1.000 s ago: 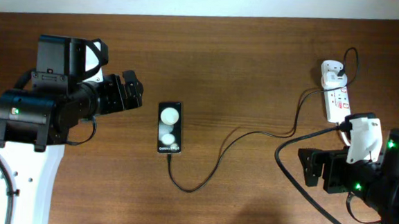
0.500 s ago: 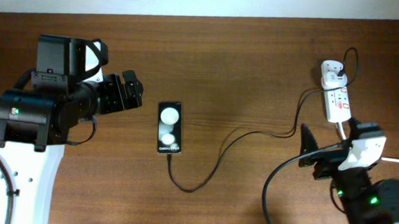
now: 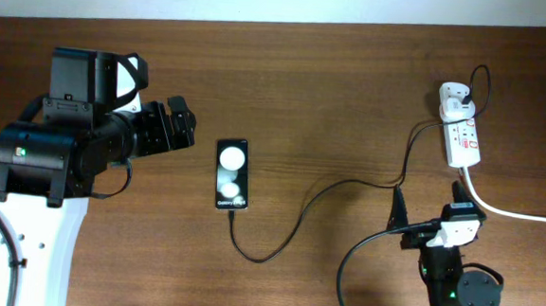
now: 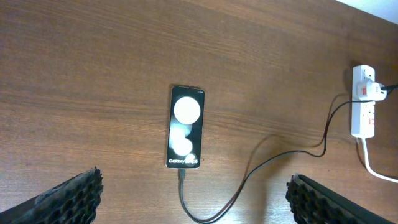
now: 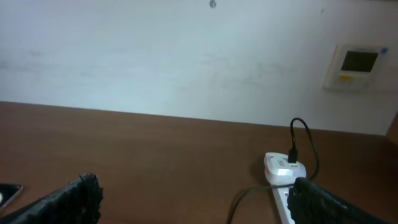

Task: Plug charger to phone and switch on socket

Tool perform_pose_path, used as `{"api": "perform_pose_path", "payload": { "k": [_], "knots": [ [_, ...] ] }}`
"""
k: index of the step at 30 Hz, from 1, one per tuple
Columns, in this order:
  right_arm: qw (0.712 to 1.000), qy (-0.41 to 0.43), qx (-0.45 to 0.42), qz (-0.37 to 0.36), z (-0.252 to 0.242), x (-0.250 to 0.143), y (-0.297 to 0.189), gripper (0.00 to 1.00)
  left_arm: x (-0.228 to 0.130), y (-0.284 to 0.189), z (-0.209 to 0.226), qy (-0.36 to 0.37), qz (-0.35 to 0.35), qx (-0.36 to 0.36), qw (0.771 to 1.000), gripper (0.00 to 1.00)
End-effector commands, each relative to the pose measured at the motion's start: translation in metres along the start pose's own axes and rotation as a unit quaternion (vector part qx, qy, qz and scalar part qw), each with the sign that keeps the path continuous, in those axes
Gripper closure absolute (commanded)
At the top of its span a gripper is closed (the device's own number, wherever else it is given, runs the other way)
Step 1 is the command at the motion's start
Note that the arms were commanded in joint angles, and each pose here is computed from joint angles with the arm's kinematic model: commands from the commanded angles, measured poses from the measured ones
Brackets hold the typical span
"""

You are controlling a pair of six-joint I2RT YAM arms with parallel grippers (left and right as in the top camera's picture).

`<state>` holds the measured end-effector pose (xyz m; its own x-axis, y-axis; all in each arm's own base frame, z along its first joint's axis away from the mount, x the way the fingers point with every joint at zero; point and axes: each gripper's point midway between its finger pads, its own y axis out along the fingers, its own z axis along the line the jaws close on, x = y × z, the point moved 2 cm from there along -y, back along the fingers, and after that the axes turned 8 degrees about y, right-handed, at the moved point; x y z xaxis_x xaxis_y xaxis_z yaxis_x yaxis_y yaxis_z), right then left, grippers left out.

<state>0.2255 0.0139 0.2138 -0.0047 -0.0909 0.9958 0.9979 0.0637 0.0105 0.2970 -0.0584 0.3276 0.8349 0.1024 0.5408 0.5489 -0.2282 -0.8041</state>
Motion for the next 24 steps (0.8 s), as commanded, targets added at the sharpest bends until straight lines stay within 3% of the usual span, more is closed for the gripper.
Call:
{"api": "perform_pose_path", "payload": {
  "k": [1,11,17,24],
  "knots": [
    [1.000,0.000,-0.003,-0.004,-0.001,-0.010,0.000,0.01,0.002,-0.004,0.001,-0.005,-0.008,0.003,1.000,0.01],
    [1.000,0.002,0.001,0.001,-0.002,-0.036,0.001,0.01,0.002,-0.004,0.001,-0.005,-0.008,0.003,1.000,0.01],
    [0.999,0.002,0.000,0.052,-0.003,-0.059,0.000,0.01,0.002,-0.004,0.001,-0.005,-0.008,0.003,1.000,0.01],
    [0.999,0.002,0.000,0.050,-0.003,-0.058,0.000,0.01,0.002,-0.004,0.001,-0.005,-0.008,0.003,1.000,0.01]
  ]
}}
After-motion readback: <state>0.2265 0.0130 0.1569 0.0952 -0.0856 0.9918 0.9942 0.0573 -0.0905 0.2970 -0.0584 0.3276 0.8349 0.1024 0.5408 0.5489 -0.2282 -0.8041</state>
